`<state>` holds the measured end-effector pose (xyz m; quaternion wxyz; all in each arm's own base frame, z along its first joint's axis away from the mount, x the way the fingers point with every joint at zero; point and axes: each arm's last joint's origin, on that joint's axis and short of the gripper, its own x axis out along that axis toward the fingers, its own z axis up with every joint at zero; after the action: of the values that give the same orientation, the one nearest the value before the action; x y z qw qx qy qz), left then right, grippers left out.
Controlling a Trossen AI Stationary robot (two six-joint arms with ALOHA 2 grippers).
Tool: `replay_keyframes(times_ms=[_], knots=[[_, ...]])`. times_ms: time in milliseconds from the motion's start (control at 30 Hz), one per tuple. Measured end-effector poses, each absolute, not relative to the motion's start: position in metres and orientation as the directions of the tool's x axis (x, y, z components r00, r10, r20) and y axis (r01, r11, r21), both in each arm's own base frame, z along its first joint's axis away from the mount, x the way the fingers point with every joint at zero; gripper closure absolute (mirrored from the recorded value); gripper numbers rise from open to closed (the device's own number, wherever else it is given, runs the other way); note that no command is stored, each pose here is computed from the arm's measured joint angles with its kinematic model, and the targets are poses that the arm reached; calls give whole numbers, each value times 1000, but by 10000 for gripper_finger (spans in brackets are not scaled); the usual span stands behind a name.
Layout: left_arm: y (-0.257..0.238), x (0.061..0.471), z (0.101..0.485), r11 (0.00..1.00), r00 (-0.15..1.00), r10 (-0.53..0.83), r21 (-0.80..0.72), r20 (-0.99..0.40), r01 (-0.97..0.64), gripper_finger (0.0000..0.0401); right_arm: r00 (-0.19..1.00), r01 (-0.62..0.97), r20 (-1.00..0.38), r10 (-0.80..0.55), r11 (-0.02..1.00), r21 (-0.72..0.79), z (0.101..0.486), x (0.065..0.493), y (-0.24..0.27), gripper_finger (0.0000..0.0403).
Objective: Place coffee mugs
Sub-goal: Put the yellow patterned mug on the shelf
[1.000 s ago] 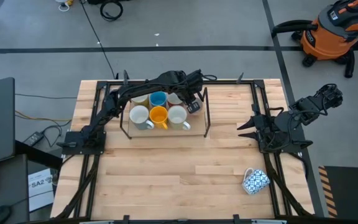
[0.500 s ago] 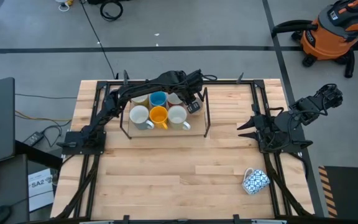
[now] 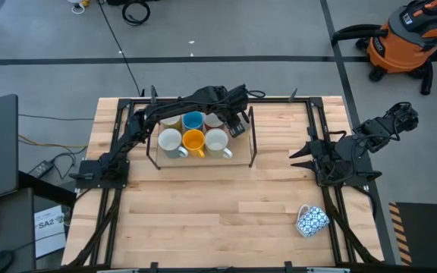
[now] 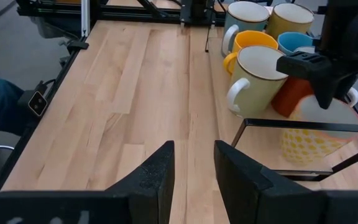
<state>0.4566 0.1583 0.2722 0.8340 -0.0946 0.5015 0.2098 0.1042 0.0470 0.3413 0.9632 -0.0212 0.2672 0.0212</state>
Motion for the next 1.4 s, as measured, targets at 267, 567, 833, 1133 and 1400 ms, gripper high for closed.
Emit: replay_keyframes(times_ms=[267, 567, 833, 1133, 1400], knots=[[159, 460, 274, 893, 439, 267, 49, -858, -447, 275, 856, -53, -515, 30, 998, -29, 341, 104, 47, 285], [158, 456, 286, 894, 469, 276, 44, -839, -447, 275, 856, -52, -515, 30, 998, -29, 341, 104, 47, 285], [132, 461, 293, 929, 496, 242, 53, -834, -366, 275, 856, -53, -515, 30, 998, -29, 341, 104, 47, 285], [106, 468, 291, 924, 456, 359, 240, -815, -299, 275, 856, -54, -515, 30, 998, -30, 341, 104, 47, 285], [93, 471, 291, 943, 470, 325, 244, -821, -225, 275, 856, -54, -517, 30, 998, -32, 341, 104, 47, 285]])
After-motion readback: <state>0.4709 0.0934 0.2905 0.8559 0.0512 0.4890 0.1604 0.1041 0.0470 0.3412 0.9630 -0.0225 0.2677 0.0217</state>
